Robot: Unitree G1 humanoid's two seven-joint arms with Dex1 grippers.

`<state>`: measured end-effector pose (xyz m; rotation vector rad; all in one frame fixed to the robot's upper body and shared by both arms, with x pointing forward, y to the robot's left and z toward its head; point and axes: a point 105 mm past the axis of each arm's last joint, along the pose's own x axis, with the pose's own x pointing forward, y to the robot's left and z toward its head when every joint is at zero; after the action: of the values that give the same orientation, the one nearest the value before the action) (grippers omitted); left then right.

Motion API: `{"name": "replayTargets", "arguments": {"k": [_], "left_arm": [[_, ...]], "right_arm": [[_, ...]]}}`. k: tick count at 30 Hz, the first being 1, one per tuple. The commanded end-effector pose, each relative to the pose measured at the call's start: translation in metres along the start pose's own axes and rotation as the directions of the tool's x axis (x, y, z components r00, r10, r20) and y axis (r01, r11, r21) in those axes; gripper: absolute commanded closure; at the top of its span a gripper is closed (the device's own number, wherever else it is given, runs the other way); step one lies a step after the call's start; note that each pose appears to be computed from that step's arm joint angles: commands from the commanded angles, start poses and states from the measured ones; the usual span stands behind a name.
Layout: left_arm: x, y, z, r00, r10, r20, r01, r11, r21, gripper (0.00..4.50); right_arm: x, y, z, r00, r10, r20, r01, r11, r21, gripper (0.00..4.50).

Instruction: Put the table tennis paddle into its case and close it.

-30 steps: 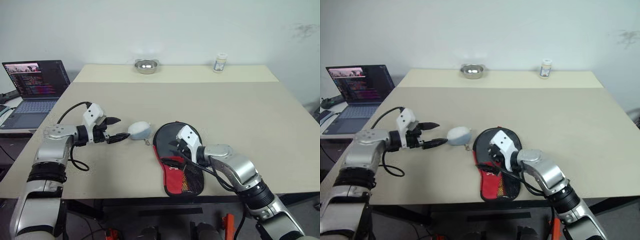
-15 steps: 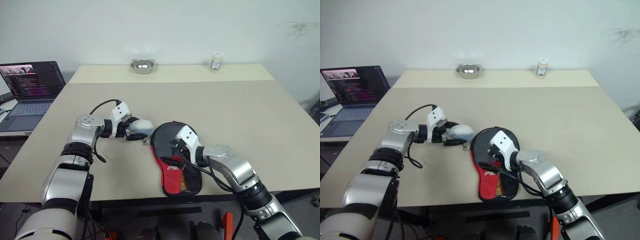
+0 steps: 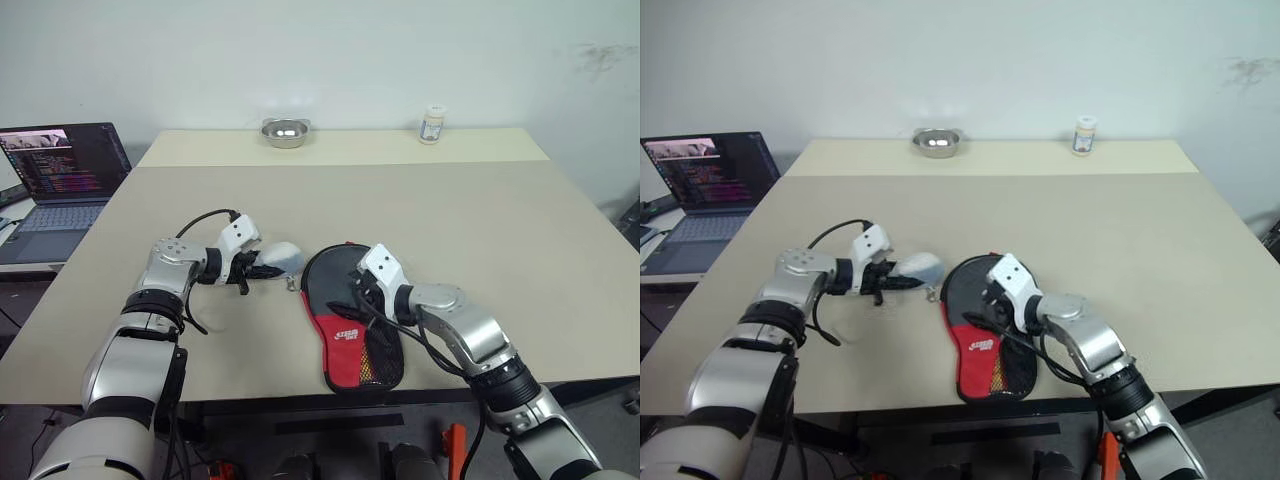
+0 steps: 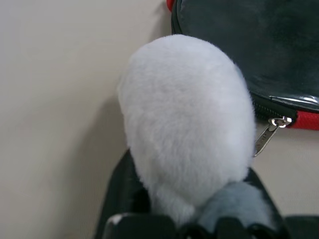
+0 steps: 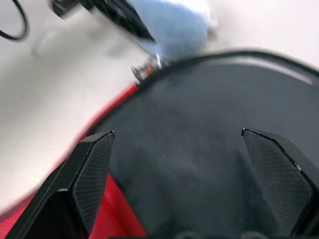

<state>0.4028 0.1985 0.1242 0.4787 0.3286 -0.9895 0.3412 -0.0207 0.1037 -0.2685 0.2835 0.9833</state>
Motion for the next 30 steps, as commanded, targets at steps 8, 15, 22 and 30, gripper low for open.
{"name": "replayTargets", "arguments": {"k": [8,15,22,30], "left_arm": [[0.015,0.009,0.019,0.998,0.065,-0.015,-0.064,0.995,0.073,4.18],[0.04,0.035,0.047,0.941,0.312,-0.134,-0.259,0.914,0.313,4.19],[0.059,0.045,0.084,0.869,0.482,-0.114,-0.353,0.765,0.539,4.19],[0.068,0.049,0.131,0.796,0.605,0.024,-0.398,0.494,0.773,4.19]], "right_arm": [[0.008,0.006,-0.016,0.995,0.035,-0.096,-0.036,0.999,0.0,0.0],[0.009,-0.001,-0.037,0.983,0.002,-0.185,0.003,1.0,0.022,0.0],[0.008,-0.006,-0.059,0.966,-0.023,-0.258,0.037,0.998,0.053,0.0],[0.008,0.008,-0.073,0.953,0.027,-0.3,-0.008,0.998,0.065,0.0]]}}
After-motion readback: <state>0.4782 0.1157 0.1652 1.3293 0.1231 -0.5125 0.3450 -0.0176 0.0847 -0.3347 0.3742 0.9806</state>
